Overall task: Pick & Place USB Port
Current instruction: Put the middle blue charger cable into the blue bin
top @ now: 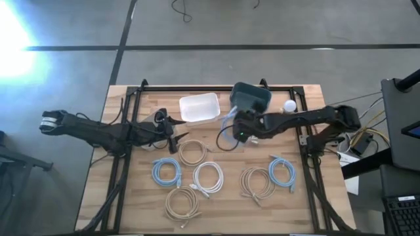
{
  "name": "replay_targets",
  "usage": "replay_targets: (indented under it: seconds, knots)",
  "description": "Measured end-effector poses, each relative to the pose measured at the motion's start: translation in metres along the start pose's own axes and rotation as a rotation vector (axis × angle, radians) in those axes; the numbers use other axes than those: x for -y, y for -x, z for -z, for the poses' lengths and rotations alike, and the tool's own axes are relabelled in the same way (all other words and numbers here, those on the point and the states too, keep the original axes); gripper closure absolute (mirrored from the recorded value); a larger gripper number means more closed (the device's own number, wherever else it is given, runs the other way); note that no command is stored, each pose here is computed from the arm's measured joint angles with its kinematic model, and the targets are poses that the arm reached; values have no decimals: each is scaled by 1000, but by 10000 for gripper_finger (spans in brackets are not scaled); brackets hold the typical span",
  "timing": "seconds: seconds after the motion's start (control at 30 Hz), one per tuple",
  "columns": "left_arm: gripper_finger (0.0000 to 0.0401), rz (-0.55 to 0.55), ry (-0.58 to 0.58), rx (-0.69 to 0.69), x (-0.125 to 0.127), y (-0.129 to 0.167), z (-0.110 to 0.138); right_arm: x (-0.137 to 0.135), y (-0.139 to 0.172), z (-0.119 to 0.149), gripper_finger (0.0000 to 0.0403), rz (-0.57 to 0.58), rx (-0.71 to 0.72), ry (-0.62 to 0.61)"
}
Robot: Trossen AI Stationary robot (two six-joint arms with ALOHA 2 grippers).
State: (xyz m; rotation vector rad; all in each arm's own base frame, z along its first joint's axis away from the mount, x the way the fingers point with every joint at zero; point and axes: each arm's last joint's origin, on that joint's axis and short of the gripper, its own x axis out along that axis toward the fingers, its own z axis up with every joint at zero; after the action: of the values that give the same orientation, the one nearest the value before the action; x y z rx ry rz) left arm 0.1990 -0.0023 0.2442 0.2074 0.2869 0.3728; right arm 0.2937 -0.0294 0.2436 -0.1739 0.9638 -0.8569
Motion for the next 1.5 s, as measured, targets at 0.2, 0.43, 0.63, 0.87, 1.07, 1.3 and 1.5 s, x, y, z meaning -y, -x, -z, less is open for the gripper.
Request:
replay_targets:
  seconds: [0.2, 0.43, 0.63, 0.87, 1.07, 1.3, 1.5]
  knots:
    - [167, 0, -5, 0, 0, 0, 0, 43, 4, 8, 369, 261, 70, -142]
    - [168, 0, -5, 0, 0, 0, 0, 77, -11, 17, 369, 450, 129, -310]
    - [168, 0, -6, 0, 0, 0, 0, 84, -46, 28, 369, 523, 177, -360]
    - [167, 1, -6, 0, 0, 0, 0, 83, -89, 46, 364, 587, 232, -379]
    - [167, 0, -6, 0, 0, 0, 0, 74, -115, 60, 361, 599, 178, -381]
    - [168, 0, -6, 0, 0, 0, 0, 61, -139, 69, 360, 606, 103, -315]
    - [168, 1, -6, 0, 0, 0, 0, 57, -152, 73, 354, 617, 74, -320]
